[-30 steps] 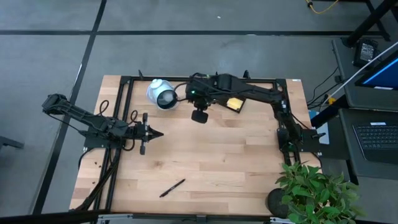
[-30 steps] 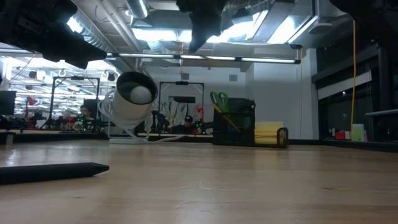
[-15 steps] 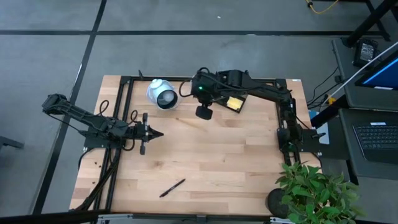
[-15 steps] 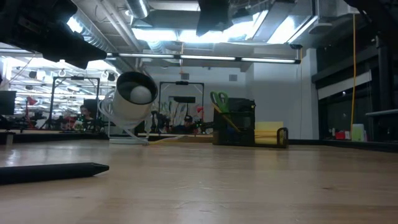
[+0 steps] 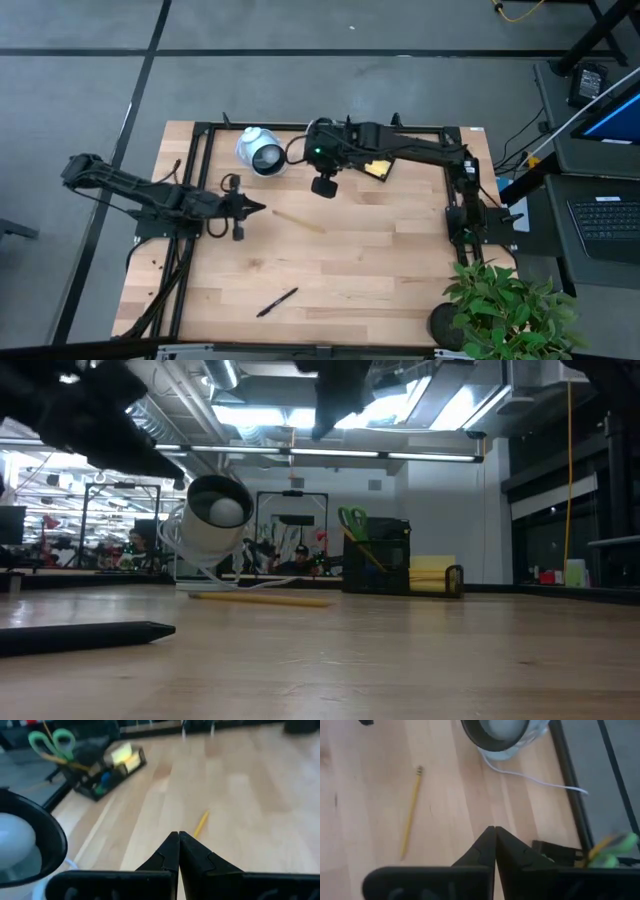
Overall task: Pick and place office supplies into organizer
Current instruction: Put the yellow pencil into the desk organizer
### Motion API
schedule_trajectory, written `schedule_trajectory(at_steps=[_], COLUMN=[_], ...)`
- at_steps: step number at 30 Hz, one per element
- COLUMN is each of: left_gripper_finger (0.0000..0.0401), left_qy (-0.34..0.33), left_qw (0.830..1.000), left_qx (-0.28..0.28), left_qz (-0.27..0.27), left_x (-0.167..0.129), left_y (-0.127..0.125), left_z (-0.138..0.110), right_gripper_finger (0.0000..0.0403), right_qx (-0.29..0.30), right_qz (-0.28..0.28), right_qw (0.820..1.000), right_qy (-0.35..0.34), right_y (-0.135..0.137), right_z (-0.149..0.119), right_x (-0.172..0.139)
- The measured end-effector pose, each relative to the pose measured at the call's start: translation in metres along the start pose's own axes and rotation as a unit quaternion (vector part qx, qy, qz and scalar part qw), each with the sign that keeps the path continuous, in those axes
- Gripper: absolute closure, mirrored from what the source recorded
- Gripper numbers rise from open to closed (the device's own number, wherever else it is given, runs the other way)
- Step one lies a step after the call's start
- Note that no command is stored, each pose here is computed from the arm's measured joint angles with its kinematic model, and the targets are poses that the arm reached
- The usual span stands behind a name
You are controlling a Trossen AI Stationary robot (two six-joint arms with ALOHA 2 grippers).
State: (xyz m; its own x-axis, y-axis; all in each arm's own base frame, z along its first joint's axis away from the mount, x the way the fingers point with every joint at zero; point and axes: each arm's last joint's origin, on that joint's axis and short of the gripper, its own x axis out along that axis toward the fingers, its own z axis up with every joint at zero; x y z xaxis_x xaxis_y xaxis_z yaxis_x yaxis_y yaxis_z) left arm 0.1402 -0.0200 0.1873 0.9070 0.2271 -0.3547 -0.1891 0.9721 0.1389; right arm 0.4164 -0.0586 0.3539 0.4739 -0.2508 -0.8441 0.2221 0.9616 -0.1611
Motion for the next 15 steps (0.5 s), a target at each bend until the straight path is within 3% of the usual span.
schedule_trajectory(at_steps=[8,15], left_gripper_finger=[0.0399,0.0399], left_qy=[0.148,0.249], left_qw=[0.986,0.959], left_qx=[0.072,0.106], left_qz=[-0.030,-0.079], left_x=[0.019,0.028], left_y=[-0.003,-0.010], left_z=[0.016,0.024], right_gripper_finger=[0.0392,0.0392], right_qx=[0.040,0.081], right_qz=[0.002,0.053], right_qw=[0.997,0.964], right_qy=[-0.070,-0.248], right_y=[0.006,0.016], right_z=[-0.046,-0.091], right_x=[0.031,0.044])
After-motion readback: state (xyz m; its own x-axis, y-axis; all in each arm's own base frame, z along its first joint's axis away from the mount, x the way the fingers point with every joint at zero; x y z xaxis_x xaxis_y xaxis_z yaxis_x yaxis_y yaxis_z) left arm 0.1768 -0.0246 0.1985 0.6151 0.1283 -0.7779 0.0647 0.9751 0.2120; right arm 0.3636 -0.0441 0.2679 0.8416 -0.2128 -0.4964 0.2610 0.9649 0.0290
